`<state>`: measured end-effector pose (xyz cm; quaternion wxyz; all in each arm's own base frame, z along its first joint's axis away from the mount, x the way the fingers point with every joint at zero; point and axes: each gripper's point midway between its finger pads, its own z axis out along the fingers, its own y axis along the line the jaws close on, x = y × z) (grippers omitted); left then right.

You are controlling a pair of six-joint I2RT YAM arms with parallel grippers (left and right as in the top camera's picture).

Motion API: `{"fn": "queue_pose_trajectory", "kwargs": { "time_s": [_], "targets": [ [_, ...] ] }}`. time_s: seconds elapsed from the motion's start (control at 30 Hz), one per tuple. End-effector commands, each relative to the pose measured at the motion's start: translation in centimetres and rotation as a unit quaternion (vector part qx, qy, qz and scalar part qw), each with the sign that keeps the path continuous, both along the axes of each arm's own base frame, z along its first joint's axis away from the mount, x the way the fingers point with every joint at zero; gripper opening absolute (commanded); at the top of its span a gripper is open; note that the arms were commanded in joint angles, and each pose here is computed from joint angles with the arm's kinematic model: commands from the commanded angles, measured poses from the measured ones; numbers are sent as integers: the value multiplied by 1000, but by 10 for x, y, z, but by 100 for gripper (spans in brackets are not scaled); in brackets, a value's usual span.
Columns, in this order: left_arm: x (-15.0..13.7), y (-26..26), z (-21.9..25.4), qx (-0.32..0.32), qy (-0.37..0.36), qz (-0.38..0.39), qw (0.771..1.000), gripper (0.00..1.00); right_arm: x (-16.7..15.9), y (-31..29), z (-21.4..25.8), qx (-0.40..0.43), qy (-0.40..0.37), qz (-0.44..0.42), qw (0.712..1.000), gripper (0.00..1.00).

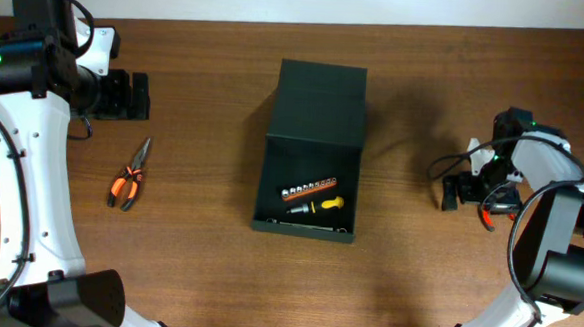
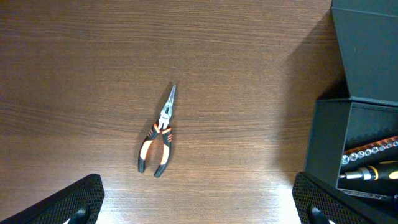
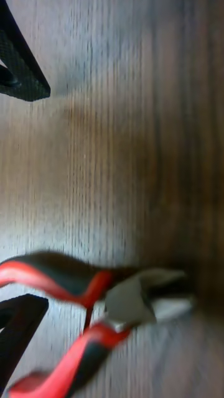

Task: Pack container
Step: 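Raise right gripper and move it over the red cutters, then lower right gripper onto the red-black diagonal cutters and grasp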

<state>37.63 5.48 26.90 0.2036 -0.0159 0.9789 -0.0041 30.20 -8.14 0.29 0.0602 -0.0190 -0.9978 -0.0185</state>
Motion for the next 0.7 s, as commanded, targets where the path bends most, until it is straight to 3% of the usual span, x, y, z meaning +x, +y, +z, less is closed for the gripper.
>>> {"fn": "queue_pose_trajectory", "kwargs": {
  "time_s": [0.0,0.13,0.5,0.67],
  "targets": [
    [-1,-3,6,-6,-9,-2,1000,99,-2,5,-4,15,-6,-1,1000,99],
    [-1,-3,6,-6,-9,-2,1000,99,-2,6,-6,16,-8,-2,1000,100],
    [-4,-3,5,-7,-4,-2,1000,99,0,5,-7,15,-13,-4,1000,63],
    [-6,-4,4,-8,1,-2,1000,99,2,5,-7,14,-16,-4,1000,54]
  ]
}}
